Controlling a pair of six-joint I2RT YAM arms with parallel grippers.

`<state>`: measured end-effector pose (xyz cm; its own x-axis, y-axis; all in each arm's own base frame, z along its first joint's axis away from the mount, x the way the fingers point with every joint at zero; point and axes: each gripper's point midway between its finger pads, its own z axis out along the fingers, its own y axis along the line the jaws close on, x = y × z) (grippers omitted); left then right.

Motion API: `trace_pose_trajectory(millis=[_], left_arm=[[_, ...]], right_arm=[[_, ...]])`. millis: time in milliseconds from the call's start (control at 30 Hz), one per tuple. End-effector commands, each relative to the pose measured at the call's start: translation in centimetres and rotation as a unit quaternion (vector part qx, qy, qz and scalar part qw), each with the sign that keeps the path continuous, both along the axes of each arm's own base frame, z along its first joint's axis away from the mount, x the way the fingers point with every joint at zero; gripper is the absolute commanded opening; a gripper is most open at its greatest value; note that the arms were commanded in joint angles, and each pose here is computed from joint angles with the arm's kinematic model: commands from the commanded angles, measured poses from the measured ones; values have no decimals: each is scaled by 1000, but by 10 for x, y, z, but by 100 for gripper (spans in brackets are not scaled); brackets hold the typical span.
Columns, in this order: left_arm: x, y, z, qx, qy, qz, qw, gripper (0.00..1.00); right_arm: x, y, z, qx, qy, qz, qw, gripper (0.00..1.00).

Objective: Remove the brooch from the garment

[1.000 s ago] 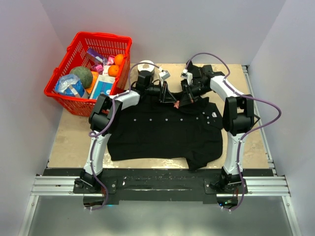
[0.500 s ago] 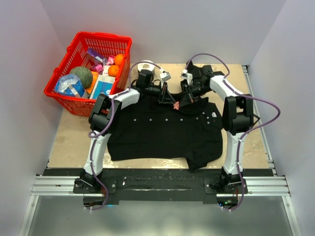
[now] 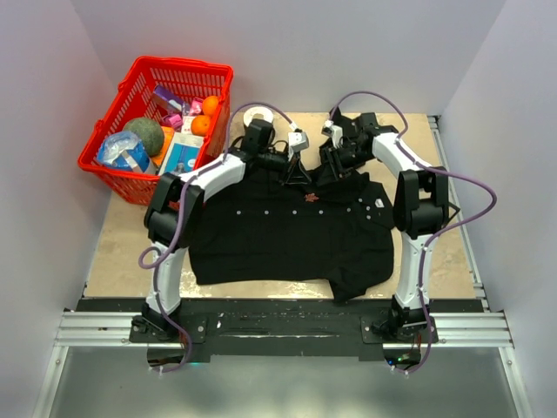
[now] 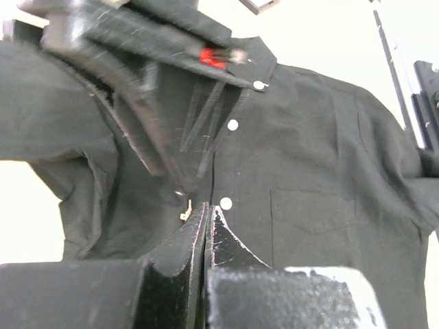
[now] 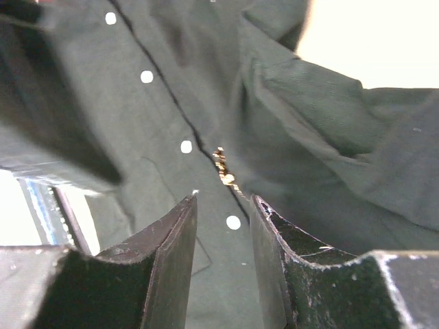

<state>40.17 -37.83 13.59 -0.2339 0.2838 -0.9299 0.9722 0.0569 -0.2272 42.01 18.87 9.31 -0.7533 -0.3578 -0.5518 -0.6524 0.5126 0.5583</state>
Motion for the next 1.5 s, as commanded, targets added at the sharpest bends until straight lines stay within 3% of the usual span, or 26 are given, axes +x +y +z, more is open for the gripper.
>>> trace_pose_trajectory(millis=[0,133,267,533,733,933,1267,1467], left_arm=[[-12,10,21,30,-91,-19,995,0],[-15,20,7,57,-75,-4,996,0],[-21,28,0,66,-44,28,996,9],[-36,53,-15,77,17,87,993,11],[-8,43,-30,74,65,148,984,13],[5,36,-41,66,85,174,979,13],[8,48,-61,64,147,232,959,13],[2,49,-65,59,160,227,959,13]], right_arm=[[15,-7,12,-11,-42,-15,999,40],[14,-4,10,-12,-53,-11,998,40],[6,3,10,-3,-81,16,997,42],[-11,12,13,-17,-145,78,986,33],[7,12,6,-38,-159,35,986,21],[18,20,-6,-66,-195,29,978,17],[-44,21,-34,-97,-182,94,974,17],[-56,24,-47,-105,-169,76,977,18]])
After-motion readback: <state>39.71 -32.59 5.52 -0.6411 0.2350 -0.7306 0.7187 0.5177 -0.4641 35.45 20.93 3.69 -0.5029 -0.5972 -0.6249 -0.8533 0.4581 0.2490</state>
